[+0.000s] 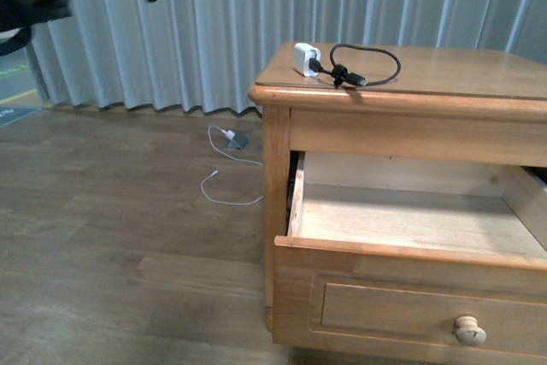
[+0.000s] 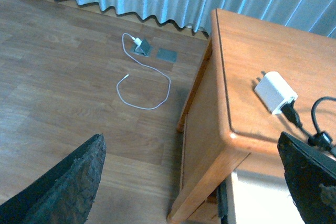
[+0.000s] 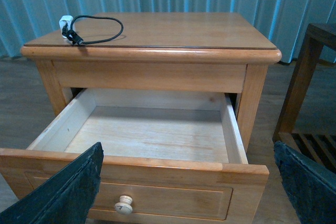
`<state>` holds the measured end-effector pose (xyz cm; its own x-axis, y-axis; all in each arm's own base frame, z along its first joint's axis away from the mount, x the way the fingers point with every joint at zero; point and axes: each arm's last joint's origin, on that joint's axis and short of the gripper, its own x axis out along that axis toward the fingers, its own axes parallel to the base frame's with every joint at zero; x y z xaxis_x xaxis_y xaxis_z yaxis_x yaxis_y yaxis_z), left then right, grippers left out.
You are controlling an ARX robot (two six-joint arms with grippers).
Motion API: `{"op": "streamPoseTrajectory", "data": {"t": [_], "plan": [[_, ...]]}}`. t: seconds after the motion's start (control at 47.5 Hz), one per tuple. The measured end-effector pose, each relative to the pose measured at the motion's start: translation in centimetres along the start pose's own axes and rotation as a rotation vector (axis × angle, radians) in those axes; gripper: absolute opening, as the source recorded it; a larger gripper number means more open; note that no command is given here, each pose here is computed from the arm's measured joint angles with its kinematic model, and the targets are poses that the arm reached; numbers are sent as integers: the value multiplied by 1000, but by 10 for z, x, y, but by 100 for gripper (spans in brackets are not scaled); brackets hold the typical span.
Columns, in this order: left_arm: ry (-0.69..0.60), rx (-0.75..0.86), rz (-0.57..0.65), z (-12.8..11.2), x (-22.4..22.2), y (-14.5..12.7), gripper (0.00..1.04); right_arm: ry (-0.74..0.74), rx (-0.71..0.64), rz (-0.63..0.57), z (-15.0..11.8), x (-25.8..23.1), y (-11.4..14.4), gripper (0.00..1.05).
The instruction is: Put charger into drawer
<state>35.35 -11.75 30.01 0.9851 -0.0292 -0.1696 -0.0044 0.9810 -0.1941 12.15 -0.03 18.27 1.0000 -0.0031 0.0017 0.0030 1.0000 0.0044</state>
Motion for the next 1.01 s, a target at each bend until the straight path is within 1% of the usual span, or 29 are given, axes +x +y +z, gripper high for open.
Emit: {"op": "streamPoseTrajectory", "data": {"t": [0.105,0.126,0.147,0.295,0.442,0.505,0.674,0.737,0.8,0.821,0.884,0.905,0.989,1.011], "plan": [[0,-5,-17,4,30,-23,99,0,0,0,0,0,0,97],[33,-17,-35,-4,86,-66,99,0,0,0,0,0,0,97],[53,-11,-31,-12,108,-82,99,0,0,0,0,0,0,97],[72,-7,-38,-22,132,-102,99,0,0,0,0,0,0,97],[79,-11,-52,-29,146,-119,99,0,0,0,0,0,0,97],[84,-4,-38,-32,151,-125,99,0,0,0,0,0,0,97],[106,18,17,-38,157,-130,99,0,0,0,0,0,0,97],[113,26,41,-40,159,-129,92,0,0,0,0,0,0,97],[124,35,56,-43,161,-128,82,0,0,0,0,0,0,97],[125,36,57,-43,161,-128,80,0,0,0,0,0,0,97],[141,44,66,-45,162,-127,69,0,0,0,0,0,0,97],[143,45,67,-45,163,-127,67,0,0,0,0,0,0,97],[153,50,74,-47,164,-126,53,0,0,0,0,0,0,97],[156,52,75,-48,164,-125,47,0,0,0,0,0,0,97]]}}
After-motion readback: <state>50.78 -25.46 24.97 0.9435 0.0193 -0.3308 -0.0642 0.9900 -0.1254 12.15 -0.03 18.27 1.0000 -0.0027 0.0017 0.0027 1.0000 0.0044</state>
